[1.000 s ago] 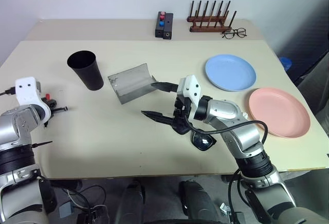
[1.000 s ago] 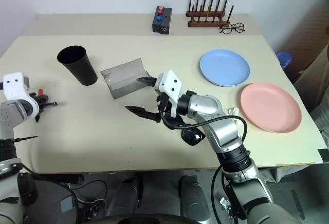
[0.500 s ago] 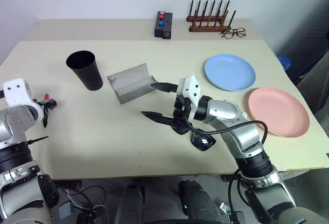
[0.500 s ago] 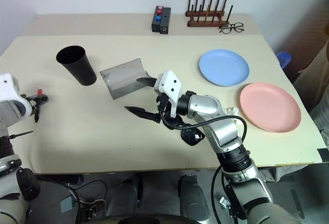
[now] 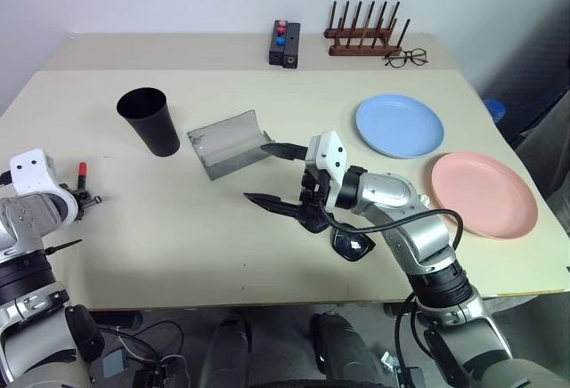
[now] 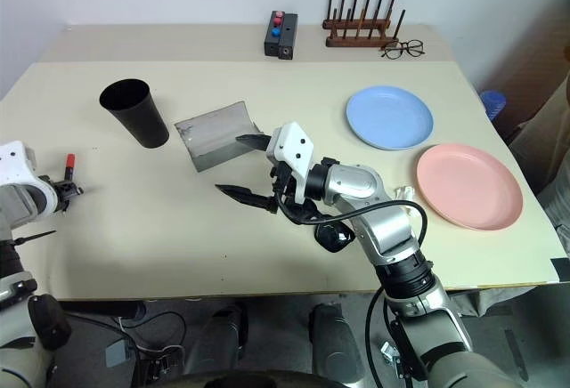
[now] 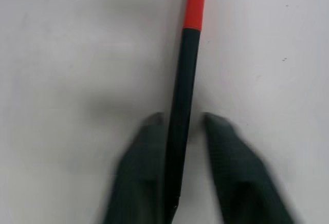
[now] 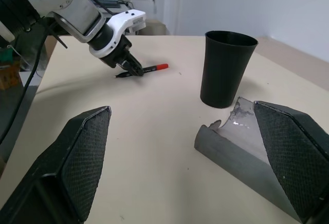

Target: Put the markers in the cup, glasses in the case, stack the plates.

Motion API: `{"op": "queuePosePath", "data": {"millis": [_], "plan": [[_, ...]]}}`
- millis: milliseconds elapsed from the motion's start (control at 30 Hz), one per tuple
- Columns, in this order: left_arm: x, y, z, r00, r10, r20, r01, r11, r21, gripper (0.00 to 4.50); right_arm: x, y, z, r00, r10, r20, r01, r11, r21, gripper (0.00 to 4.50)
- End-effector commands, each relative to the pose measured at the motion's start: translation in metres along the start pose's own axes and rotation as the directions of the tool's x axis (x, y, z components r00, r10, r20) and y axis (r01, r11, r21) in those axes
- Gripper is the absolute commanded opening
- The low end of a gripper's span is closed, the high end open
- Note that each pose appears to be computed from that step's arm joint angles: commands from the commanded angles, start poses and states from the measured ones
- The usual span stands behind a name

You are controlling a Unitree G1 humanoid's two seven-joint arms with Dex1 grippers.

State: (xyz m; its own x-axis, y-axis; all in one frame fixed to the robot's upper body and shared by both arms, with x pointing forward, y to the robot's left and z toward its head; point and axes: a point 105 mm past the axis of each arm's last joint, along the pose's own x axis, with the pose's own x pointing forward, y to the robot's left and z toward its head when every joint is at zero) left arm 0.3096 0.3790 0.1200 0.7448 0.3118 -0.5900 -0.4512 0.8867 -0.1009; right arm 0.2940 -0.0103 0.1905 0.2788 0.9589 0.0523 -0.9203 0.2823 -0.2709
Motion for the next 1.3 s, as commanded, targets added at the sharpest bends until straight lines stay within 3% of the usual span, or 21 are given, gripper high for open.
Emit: {"op": "queuePosePath", "data": {"millis": [33, 133, 200, 233, 300, 467, 600, 767, 1300], "plan": [[0.0, -0.002, 0.011, 0.996, 0.003, 0.087, -0.008, 0.998, 0.058, 0.01, 0.001, 0.003, 0.011, 0.999, 0.011, 0.036, -0.01, 0.999, -0.041, 4.5], [-0.014, -0.007, 0.059, 0.927, 0.021, 0.374, -0.08, 0.986, 0.143, 0.01, 0.001, 0.002, 0.012, 0.999, 0.007, 0.037, -0.005, 0.999, -0.048, 4.5], [-0.049, -0.025, 0.108, 0.738, -0.001, 0.674, -0.122, 0.983, 0.135, 0.01, 0.002, -0.003, 0.014, 0.999, -0.016, 0.046, 0.02, 0.997, -0.068, 4.5], [-0.064, -0.031, 0.122, 0.653, -0.008, 0.757, -0.113, 0.988, 0.108, 0.01, 0.003, -0.005, 0.015, 0.998, -0.029, 0.052, 0.033, 0.996, -0.078, 4.5], [-0.083, -0.052, 0.138, 0.54, -0.049, 0.84, -0.026, 0.997, 0.075, 0.01, 0.005, -0.011, 0.018, 0.996, -0.055, 0.071, 0.061, 0.994, -0.09, 4.5], [-0.095, -0.117, 0.151, 0.413, -0.203, 0.888, 0.03, 0.977, 0.21, 0.01, 0.01, -0.019, 0.026, 0.988, -0.096, 0.118, 0.108, 0.989, -0.105, 4.5], [-0.087, -0.149, 0.148, 0.386, -0.272, 0.881, 0.03, 0.959, 0.283, 0.01, 0.013, -0.027, 0.036, 0.976, -0.136, 0.172, 0.155, 0.983, -0.1, 4.5], [-0.07, -0.164, 0.143, 0.385, -0.292, 0.876, 0.045, 0.954, 0.298, 0.01, 0.012, -0.029, 0.047, 0.962, -0.158, 0.223, 0.176, 0.983, -0.061, 4.5], [-0.037, -0.159, 0.107, 0.456, -0.285, 0.843, 0.07, 0.956, 0.285, 0.01, 0.008, -0.027, 0.044, 0.963, -0.172, 0.207, 0.186, 0.982, -0.046, 4.5]]}}
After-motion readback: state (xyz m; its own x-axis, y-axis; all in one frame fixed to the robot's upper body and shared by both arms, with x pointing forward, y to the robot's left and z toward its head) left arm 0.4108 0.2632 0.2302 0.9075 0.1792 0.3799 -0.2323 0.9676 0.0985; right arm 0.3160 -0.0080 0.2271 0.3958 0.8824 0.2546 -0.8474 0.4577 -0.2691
